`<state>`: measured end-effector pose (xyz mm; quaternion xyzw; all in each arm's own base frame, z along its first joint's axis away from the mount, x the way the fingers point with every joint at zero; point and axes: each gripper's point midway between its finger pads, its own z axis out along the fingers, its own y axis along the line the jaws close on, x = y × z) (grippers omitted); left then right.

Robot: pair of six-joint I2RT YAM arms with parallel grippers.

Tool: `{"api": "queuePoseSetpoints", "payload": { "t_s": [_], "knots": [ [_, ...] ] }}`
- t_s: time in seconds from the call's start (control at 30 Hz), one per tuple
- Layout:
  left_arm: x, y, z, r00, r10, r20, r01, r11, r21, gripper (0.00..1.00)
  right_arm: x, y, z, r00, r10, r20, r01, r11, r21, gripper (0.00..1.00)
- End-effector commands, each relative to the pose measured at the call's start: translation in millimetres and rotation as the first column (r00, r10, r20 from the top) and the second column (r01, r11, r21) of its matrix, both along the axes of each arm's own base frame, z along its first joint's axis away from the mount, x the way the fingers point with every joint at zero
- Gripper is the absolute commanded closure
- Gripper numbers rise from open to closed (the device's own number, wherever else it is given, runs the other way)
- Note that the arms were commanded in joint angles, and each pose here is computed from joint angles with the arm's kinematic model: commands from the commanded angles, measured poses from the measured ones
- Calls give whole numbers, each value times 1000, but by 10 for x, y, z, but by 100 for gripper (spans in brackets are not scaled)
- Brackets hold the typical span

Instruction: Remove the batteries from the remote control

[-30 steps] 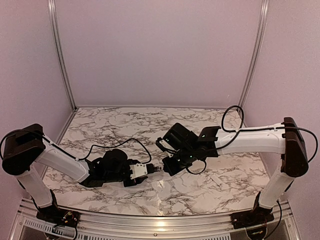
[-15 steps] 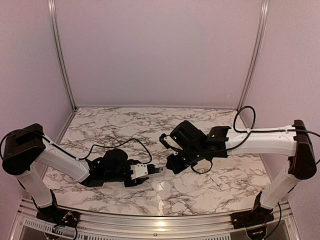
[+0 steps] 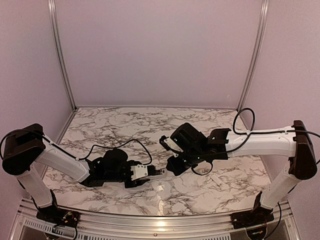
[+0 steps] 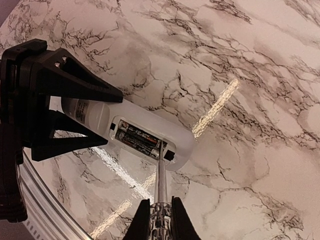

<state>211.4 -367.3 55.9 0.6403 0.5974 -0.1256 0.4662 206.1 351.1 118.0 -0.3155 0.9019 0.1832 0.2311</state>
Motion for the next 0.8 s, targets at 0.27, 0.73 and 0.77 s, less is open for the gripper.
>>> {"api": "queuePoseSetpoints", "payload": {
  "t_s": [0.27,0.73,0.77],
  "knots": [
    [18,-115,134,1000,-7,7,7,999,-43,100,3,-25,-25,1000,-3,2,3,1000,11,100],
    [-19,-119,170,1000,-24,2,24,998,-55,100,13,19,-14,1000,6,10,-6,999,32,100],
    [-27,-119,178,1000,-27,1,27,998,-59,100,13,18,-8,1000,5,14,-6,999,39,100]
  ]
}}
